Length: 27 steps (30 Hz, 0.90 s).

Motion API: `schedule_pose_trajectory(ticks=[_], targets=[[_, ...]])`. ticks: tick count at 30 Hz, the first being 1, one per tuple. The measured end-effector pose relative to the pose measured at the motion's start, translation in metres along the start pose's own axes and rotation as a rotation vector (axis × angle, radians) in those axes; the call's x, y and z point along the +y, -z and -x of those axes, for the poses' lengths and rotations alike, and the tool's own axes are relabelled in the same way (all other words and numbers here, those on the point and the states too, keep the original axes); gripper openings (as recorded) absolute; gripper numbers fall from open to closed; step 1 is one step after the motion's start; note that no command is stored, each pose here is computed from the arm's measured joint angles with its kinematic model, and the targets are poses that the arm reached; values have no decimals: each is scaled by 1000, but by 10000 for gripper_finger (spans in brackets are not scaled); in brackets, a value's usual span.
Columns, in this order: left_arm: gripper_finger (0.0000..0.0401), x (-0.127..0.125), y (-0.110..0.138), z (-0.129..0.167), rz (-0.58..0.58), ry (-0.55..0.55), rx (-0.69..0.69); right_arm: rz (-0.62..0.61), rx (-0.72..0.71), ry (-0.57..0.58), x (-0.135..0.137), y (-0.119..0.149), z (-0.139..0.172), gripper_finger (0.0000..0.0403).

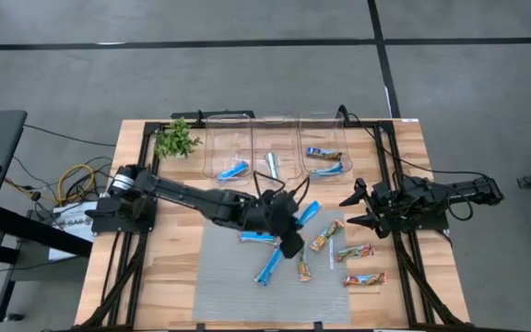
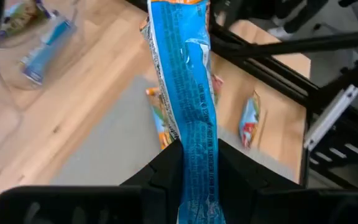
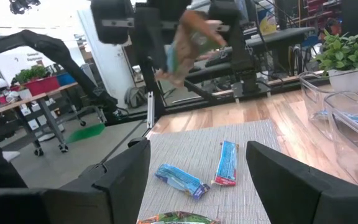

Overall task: Pick and place Granola Bars by type
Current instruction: Put the orange granola bar into the middle transparent bin

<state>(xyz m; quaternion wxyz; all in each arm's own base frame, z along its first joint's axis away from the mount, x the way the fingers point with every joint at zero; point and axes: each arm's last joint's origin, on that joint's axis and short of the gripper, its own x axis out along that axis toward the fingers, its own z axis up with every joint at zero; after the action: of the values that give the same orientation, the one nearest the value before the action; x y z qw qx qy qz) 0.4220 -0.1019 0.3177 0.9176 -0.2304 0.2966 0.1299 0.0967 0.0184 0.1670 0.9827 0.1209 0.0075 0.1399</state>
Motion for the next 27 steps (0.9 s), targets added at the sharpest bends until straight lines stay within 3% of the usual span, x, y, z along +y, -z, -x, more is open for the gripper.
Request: schedule_pose_trajectory(ticks=[9,22,27], targets=[[77,43,-30,-13,67,-98,-27,0,0,0,0,0,0,260],[77,185,-97,-19,153,-400,-64,0,0,0,0,0,0,260],[77,224,-110,-14,221,-445,-80,0,0,0,0,0,0,260]])
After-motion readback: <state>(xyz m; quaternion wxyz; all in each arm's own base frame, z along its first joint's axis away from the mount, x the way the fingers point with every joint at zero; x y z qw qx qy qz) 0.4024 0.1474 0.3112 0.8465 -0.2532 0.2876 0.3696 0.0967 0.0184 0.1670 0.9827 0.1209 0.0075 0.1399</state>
